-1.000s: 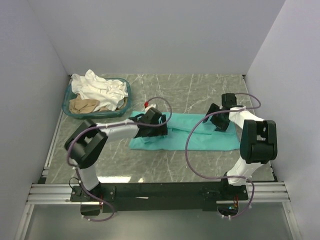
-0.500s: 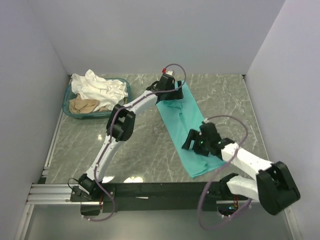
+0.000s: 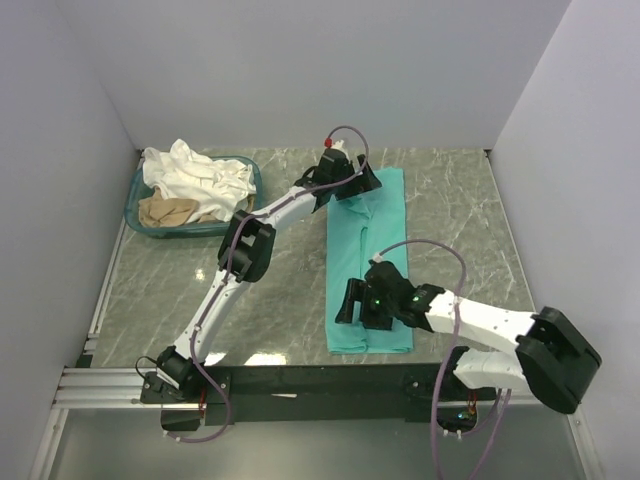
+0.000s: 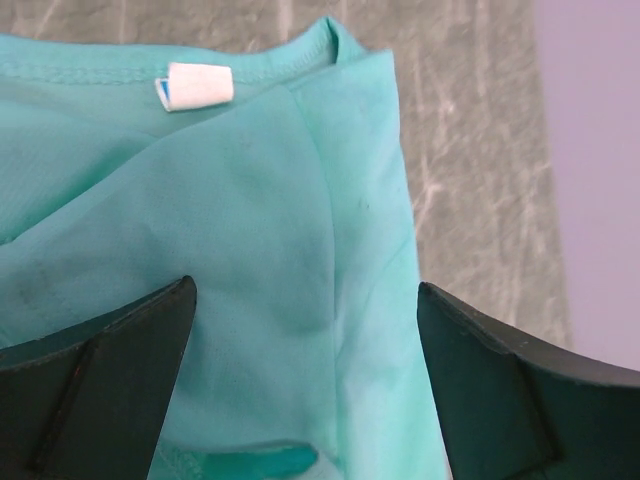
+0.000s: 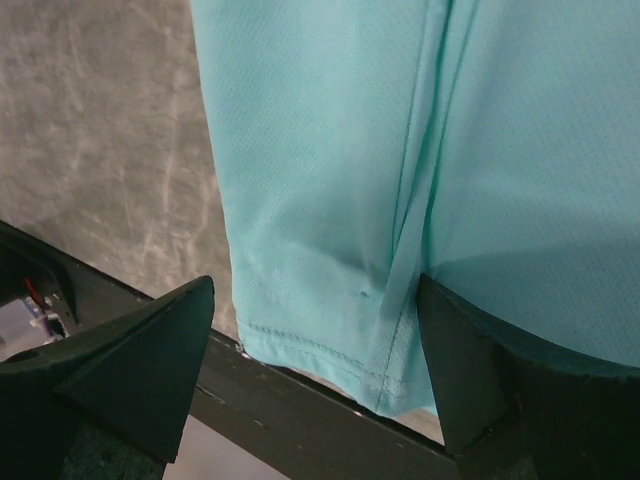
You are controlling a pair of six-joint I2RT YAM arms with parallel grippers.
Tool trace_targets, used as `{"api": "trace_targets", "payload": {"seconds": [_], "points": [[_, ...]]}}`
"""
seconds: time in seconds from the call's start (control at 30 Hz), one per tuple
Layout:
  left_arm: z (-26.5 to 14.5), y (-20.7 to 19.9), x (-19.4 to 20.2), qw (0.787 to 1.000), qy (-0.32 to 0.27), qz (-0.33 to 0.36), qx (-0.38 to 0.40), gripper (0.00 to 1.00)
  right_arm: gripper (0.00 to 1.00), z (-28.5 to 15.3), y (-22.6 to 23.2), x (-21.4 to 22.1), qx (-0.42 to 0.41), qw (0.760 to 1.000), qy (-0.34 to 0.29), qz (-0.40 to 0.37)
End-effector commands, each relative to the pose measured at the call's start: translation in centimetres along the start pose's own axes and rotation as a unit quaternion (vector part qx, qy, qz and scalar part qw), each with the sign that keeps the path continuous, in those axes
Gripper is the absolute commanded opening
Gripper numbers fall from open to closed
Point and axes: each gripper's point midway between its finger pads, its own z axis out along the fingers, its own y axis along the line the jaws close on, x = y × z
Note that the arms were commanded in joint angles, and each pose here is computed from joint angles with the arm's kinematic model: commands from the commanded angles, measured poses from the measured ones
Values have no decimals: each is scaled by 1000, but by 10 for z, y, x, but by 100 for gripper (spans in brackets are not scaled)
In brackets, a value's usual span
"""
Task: Fold and stack the t-shirts
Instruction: Fold the tshirt
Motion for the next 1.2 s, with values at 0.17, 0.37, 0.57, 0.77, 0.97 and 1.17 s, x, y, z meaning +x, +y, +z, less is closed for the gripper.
{"api": "trace_targets", "payload": {"seconds": [0.17,0.37,0.57,0.77,0.97,1.17], "points": [[16,32,-2,996,-25,-86,-31,99,89,15,29,-7,19,999,0,-34],[-6,33,-47,991,-76,-81,-70,99,89,-19,29,-35,58,995,-64,-47],[-70,-29,-136,984,-166,-19,-58,99,90,-75,43,-58,25,990,-136,-34],[-151,-109,-176,980,-195,35,7,100,100,-117,25,-70,33,978,-206,8],[-208,-109,-88,991,-100,70,-45,100,100,-120,0,-63,64,976,-210,14],[-267,-67,50,993,-37,47,-99,99,100,-107,-26,-40,108,981,-160,-10]]}}
